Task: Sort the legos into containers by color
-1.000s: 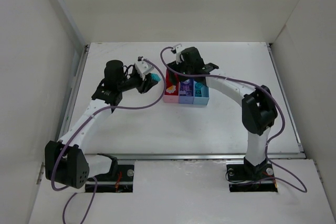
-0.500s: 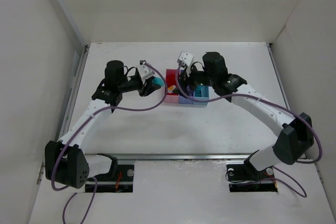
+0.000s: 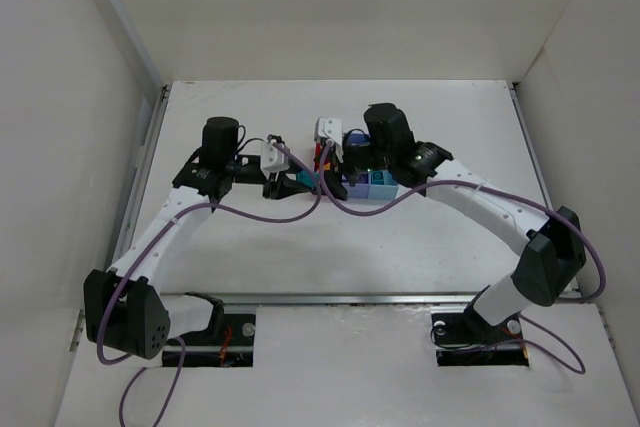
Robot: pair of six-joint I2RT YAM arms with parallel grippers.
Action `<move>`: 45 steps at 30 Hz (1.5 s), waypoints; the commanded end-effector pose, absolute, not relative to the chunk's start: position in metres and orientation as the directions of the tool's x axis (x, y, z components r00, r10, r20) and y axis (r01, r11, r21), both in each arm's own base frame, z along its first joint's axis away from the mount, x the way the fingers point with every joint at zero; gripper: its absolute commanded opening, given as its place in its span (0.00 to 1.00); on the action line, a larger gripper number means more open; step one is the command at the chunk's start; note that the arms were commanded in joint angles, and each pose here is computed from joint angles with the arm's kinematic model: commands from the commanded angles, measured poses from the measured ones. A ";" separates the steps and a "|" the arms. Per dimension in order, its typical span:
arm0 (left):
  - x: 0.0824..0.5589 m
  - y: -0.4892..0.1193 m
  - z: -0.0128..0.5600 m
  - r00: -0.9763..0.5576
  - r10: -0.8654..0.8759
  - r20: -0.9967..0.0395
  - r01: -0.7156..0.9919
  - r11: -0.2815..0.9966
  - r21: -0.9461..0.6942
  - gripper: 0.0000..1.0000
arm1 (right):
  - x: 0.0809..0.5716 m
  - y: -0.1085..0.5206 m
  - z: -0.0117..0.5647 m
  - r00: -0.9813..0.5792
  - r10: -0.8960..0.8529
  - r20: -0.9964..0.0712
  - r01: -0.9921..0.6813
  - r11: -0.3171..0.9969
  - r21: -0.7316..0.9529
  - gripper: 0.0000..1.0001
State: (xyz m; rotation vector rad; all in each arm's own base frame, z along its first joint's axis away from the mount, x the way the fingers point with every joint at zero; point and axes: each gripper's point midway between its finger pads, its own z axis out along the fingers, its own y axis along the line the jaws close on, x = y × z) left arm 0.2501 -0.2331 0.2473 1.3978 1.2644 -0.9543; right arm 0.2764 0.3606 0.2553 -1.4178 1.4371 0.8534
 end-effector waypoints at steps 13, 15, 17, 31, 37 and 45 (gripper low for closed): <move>0.234 -0.239 0.264 0.215 0.156 -0.964 0.976 -0.073 0.206 0.00 | 0.273 0.372 0.270 0.150 -0.356 -0.923 -0.981 0.060 -0.182 0.27; 0.233 -0.239 0.263 0.207 0.159 -0.965 0.978 -0.073 0.198 0.03 | 0.274 0.372 0.270 0.149 -0.360 -0.921 -0.980 0.068 -0.185 0.17; 0.233 -0.239 0.263 0.207 0.159 -0.965 0.978 -0.073 0.197 0.21 | 0.273 0.370 0.269 0.148 -0.361 -0.921 -0.981 0.068 -0.184 0.03; 0.239 -0.230 0.257 0.278 0.245 -0.929 0.960 -0.052 0.273 0.58 | 0.274 0.362 0.262 0.154 -0.379 -0.912 -0.974 0.098 -0.205 0.00; 0.250 -0.236 0.271 0.245 0.211 -0.946 0.968 -0.005 0.249 0.21 | 0.270 0.363 0.256 0.154 -0.390 -0.908 -0.976 0.083 -0.201 0.00; 0.253 -0.237 0.270 0.238 0.210 -0.948 0.970 -0.002 0.243 0.00 | 0.272 0.356 0.241 0.121 -0.436 -0.892 -0.976 0.110 -0.186 0.00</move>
